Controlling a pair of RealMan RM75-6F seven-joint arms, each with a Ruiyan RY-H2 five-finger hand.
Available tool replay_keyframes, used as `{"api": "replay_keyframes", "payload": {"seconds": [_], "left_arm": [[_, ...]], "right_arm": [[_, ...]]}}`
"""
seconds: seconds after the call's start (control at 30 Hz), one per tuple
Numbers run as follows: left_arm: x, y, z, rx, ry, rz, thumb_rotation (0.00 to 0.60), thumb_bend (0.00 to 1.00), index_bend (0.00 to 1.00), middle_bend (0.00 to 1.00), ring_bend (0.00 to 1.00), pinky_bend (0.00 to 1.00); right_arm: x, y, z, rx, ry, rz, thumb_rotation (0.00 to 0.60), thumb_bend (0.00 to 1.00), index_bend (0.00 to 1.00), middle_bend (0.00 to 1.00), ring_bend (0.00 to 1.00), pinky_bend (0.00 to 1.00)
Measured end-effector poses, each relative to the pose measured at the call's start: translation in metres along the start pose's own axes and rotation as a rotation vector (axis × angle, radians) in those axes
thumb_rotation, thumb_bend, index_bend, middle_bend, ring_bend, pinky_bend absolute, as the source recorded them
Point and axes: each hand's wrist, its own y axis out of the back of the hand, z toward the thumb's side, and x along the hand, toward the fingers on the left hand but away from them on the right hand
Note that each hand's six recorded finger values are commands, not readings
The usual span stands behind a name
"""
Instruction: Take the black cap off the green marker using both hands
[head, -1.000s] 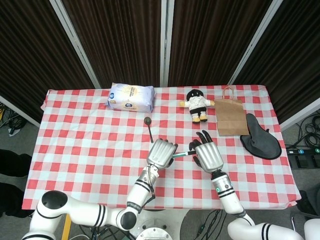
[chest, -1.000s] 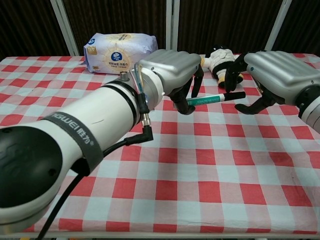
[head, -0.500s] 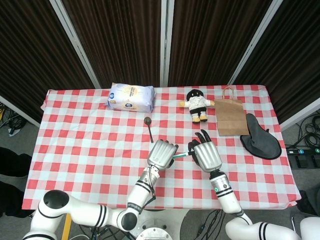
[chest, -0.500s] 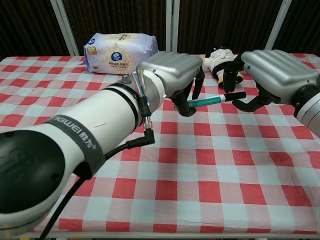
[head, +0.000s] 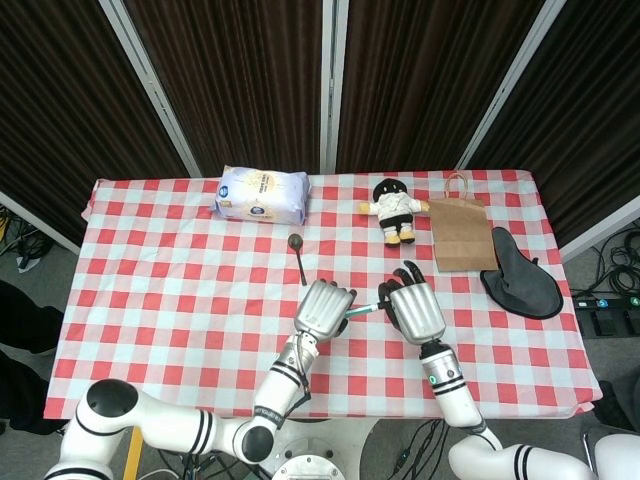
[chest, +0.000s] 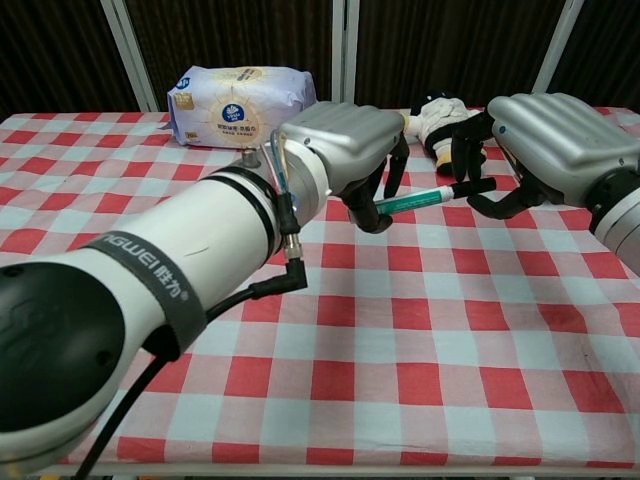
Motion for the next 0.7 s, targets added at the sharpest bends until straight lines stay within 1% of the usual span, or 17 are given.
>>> {"api": "replay_keyframes", "payload": {"seconds": [0.13,0.33,0.57,0.7], "left_arm": [[-0.001,0.0,-0.004,-0.006,0.006,0.003,0.6,0.41,0.57,0.6,0.51,0.54],[-0.003,-0.004,-0.016,-0.014,0.02,0.01,0.6,0.41,0.57,0.6,0.51,0.54],[-0.008,-0.025,-0.043,0.022,0.029,-0.019,0.6,0.41,0.57,0.6,0.51,0.54],[-0.011,-0.037,-0.054,0.031,-0.017,-0.042,0.6,0.41,0.57,0.6,0.51,0.54]], "right_arm": [[0.001,-0.001,-0.004,0.001,-0.009,-0.004,0.6,0.31,0.75,0.66,0.32,0.19],[0.007,-0.004,-0.017,-0.003,-0.04,-0.002,0.6,0.31,0.76,0.67,0.32,0.2],[0.021,-0.01,-0.045,-0.006,-0.107,0.011,0.6,0.32,0.76,0.67,0.32,0.2],[0.032,-0.018,-0.062,-0.015,-0.152,0.027,0.6,0.32,0.76,0.67,0.32,0.2]]}}
